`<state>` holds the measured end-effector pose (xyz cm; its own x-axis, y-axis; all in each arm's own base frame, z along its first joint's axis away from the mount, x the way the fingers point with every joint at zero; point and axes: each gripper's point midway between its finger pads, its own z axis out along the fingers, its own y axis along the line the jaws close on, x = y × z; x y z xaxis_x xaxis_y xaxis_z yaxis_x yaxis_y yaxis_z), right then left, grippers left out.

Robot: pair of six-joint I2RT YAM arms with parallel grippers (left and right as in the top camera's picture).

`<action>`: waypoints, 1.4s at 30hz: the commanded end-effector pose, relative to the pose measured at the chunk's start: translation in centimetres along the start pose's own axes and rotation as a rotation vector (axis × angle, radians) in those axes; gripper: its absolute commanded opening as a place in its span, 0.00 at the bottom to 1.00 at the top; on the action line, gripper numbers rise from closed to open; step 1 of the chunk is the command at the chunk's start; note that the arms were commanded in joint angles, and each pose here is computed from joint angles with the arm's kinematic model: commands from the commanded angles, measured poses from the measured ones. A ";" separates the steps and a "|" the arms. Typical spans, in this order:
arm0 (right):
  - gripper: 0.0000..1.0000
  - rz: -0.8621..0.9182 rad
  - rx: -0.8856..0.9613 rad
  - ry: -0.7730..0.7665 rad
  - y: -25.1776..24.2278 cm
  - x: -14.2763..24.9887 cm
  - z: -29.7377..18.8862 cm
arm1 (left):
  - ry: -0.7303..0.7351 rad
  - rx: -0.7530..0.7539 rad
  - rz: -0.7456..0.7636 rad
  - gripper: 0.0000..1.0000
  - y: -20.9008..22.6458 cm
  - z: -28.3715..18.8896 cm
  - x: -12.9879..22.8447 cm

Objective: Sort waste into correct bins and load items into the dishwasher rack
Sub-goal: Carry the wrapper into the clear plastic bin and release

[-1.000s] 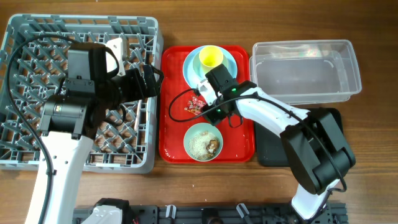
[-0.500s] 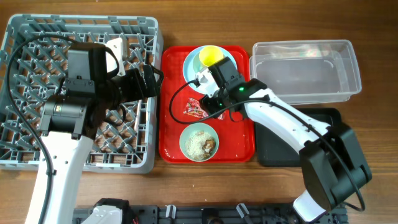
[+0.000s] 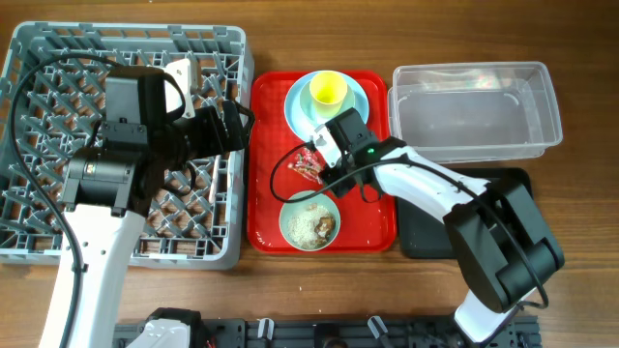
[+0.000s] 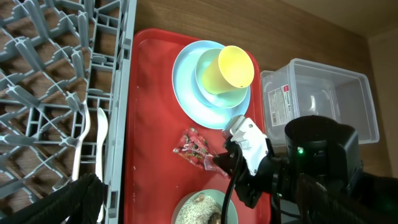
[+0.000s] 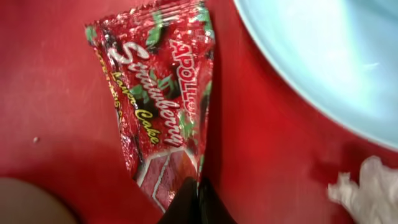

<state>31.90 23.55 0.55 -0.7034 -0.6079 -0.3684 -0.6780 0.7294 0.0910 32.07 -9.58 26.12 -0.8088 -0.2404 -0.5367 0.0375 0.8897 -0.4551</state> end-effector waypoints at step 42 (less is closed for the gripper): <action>0.52 0.229 0.053 -0.237 -3.3 -3.4 -16.8 | -0.016 0.015 -0.002 1.00 -0.4 -0.5 -0.5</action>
<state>33.29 17.86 18.90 -0.7235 -0.3548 -0.5922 -0.5721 0.7883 0.2265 32.07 -9.58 26.12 -0.8088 -0.2401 -0.5369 0.0378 0.8898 -0.4548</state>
